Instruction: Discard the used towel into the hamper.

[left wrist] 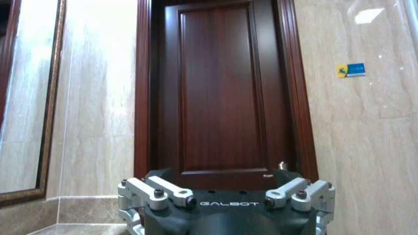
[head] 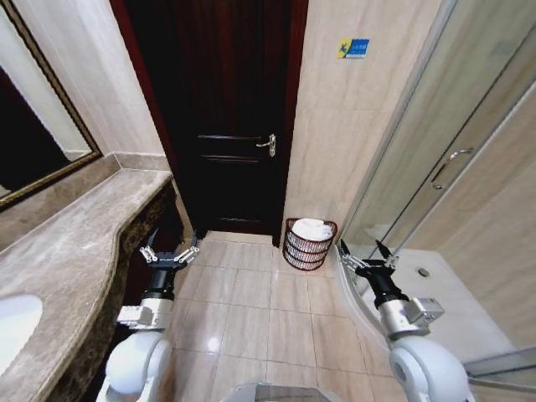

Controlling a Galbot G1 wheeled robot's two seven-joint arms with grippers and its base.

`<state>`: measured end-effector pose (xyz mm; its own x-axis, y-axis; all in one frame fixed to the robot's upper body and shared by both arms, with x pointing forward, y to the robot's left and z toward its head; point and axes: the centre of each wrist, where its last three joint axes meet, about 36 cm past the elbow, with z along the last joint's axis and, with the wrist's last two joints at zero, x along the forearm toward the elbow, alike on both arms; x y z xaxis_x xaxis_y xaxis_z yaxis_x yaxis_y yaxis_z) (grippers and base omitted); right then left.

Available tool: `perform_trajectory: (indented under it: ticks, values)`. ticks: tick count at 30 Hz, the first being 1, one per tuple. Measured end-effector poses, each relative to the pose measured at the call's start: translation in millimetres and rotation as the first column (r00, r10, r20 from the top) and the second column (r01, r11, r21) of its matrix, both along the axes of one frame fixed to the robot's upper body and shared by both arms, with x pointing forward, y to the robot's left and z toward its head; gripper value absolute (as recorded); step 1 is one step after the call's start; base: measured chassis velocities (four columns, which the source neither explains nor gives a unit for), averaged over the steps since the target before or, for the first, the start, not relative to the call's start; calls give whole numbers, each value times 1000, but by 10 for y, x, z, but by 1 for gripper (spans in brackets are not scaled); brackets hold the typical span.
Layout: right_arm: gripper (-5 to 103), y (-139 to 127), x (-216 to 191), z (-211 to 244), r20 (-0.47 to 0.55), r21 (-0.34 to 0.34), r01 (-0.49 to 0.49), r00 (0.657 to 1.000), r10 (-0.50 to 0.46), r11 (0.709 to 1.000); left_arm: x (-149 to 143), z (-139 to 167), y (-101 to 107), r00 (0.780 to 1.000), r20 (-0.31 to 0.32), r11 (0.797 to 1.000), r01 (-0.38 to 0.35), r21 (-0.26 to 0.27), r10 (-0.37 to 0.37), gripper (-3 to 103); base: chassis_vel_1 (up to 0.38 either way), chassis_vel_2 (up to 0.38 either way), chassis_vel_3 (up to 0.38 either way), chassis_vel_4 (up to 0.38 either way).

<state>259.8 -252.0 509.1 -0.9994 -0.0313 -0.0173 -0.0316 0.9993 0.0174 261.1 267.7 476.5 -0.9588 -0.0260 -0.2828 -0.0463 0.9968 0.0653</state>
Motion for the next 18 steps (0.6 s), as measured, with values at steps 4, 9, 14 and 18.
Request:
perform_trajectory:
  ticks: [4, 9, 14, 18]
  values:
    - [100, 11, -31, 4, -4, 0, 1, 1000, -1, 1000, -25, 9, 2, 1000, -1, 1000, -1, 2, 1, 100, 54, -45, -59, 41]
    - [100, 16, -47, 0, -3, 1, 8, 1000, -8, 1000, -37, 2, -5, 1000, 2, 1000, 0, -1, 0, 100, 78, -65, -73, 65]
    - [100, 7, -50, -9, -1, 1, 17, 1000, -17, 1000, -12, -23, -17, 1000, 5, 1000, 5, -5, -5, 100, 94, -81, -87, 88]
    - [100, -1, -54, -31, -4, -2, 25, 1000, -25, 1000, 21, -59, -14, 1000, -10, 1000, 13, 5, -13, 100, 76, -93, -92, 80]
